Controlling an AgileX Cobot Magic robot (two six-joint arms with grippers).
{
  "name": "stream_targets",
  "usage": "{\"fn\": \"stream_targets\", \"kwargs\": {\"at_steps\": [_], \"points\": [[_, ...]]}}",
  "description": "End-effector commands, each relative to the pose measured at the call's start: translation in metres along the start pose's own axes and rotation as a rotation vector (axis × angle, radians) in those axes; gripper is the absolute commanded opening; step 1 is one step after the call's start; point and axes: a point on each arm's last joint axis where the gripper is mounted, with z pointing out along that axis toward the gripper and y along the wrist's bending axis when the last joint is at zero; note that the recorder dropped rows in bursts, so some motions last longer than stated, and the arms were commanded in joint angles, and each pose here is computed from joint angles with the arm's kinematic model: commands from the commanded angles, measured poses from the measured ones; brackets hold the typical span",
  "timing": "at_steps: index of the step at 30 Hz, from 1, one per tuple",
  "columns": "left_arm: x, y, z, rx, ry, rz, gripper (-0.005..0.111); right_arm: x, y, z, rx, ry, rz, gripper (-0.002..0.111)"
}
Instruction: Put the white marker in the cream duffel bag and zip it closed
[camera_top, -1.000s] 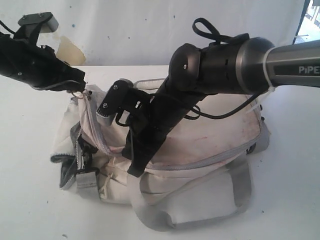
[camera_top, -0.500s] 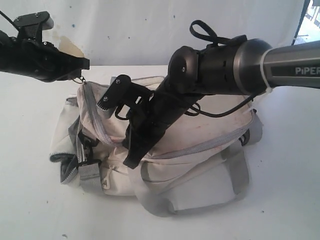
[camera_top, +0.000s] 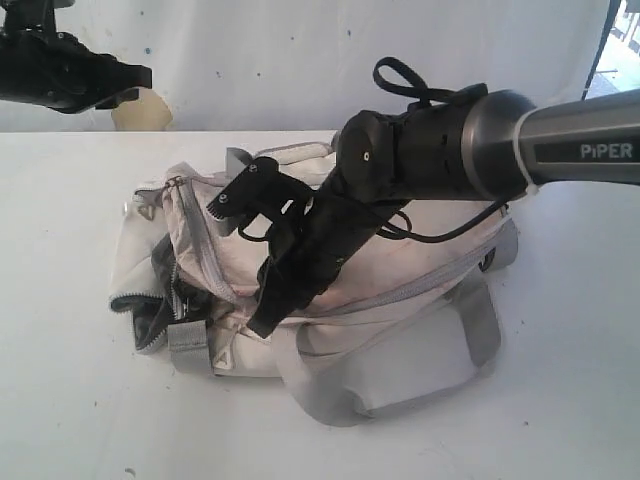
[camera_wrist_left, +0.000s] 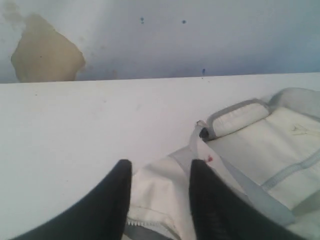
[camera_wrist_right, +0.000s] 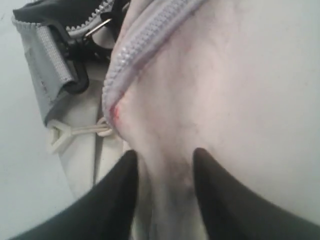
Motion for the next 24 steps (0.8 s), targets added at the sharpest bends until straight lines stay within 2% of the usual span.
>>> {"fn": "stream_targets", "kwargs": {"at_steps": [1, 3, 8, 10, 13, 15, 21, 24], "points": [[0.003, -0.009, -0.003, 0.073, 0.059, 0.029, 0.056, -0.009, -0.004, -0.009, 0.041, -0.057, 0.096, 0.072], [0.004, -0.01, -0.004, 0.085, 0.069, 0.03, 0.06, -0.014, -0.004, -0.016, 0.041, -0.071, 0.141, 0.079], [-0.001, -0.012, -0.016, 0.079, 0.082, 0.059, 0.059, -0.024, -0.006, -0.042, 0.069, -0.078, 0.237, 0.074], [-0.003, -0.012, -0.023, 0.065, 0.101, 0.031, 0.054, -0.023, -0.008, -0.053, 0.08, -0.04, 0.312, 0.072], [-0.003, -0.012, -0.035, 0.034, 0.158, -0.015, 0.039, -0.016, -0.015, -0.066, 0.077, 0.028, 0.472, 0.067], [-0.001, -0.013, -0.042, 0.017, 0.211, -0.022, 0.03, -0.011, -0.023, -0.073, 0.076, 0.062, 0.568, 0.06], [0.01, -0.012, -0.062, -0.031, 0.401, -0.034, 0.001, 0.014, -0.047, -0.088, 0.078, 0.168, 0.695, 0.02], [0.018, -0.007, -0.069, -0.097, 0.5, -0.056, 0.0, 0.026, -0.06, -0.097, 0.086, 0.203, 0.756, 0.008]]}}
